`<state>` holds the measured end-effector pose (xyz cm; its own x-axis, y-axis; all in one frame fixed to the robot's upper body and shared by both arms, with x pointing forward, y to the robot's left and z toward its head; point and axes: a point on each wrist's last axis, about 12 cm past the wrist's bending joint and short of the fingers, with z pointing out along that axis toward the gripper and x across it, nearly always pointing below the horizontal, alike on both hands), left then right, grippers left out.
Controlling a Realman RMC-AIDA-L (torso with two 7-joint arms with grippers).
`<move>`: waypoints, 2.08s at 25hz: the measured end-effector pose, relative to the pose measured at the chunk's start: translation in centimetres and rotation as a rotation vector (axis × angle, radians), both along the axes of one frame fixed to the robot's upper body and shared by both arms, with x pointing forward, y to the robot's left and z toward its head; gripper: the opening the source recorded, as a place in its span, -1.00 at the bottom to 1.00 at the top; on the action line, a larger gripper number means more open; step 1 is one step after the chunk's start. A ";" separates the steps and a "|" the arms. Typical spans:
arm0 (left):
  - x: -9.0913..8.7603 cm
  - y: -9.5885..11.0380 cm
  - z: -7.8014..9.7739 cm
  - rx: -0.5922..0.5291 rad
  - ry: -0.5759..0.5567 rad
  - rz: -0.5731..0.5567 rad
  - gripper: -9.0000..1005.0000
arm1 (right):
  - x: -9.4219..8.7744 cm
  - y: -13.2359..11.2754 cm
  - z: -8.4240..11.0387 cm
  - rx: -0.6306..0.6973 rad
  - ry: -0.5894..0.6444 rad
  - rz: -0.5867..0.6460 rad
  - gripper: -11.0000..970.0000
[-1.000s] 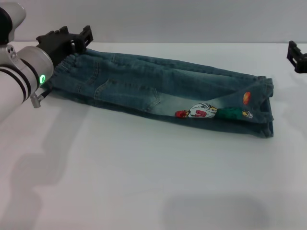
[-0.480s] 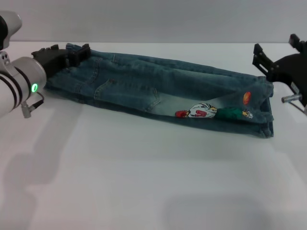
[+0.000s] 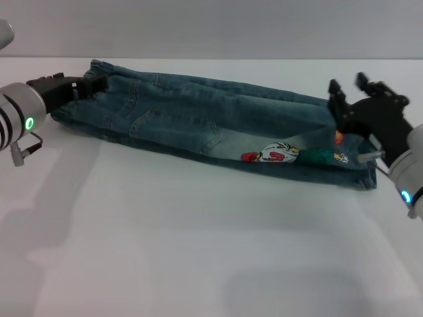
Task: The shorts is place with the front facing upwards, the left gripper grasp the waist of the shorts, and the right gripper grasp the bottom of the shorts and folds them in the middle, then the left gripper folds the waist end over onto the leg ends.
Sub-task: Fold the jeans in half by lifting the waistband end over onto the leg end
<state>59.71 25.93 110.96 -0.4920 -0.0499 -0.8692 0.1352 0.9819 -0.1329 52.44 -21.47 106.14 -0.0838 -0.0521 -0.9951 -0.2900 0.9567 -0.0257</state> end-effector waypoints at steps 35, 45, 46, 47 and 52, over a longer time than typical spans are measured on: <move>2.0 1.8 -3.1 0.091 0.104 0.041 0.69 | -1.3 0.5 -0.5 0.000 0.011 0.028 -0.98; 2.0 1.7 -3.5 0.093 0.128 0.037 0.69 | -1.3 0.7 -0.2 0.005 0.007 0.030 -0.98; 2.0 1.7 -3.4 0.092 0.128 0.037 0.69 | -1.3 0.7 -0.2 0.005 0.007 0.030 -0.98; 2.0 1.7 -3.3 0.089 0.124 0.037 0.69 | -1.3 0.6 -0.3 0.005 0.008 0.029 -0.98; 1.9 2.1 -3.1 0.088 0.110 0.049 0.69 | -1.4 0.6 -0.4 0.004 0.013 0.027 -0.98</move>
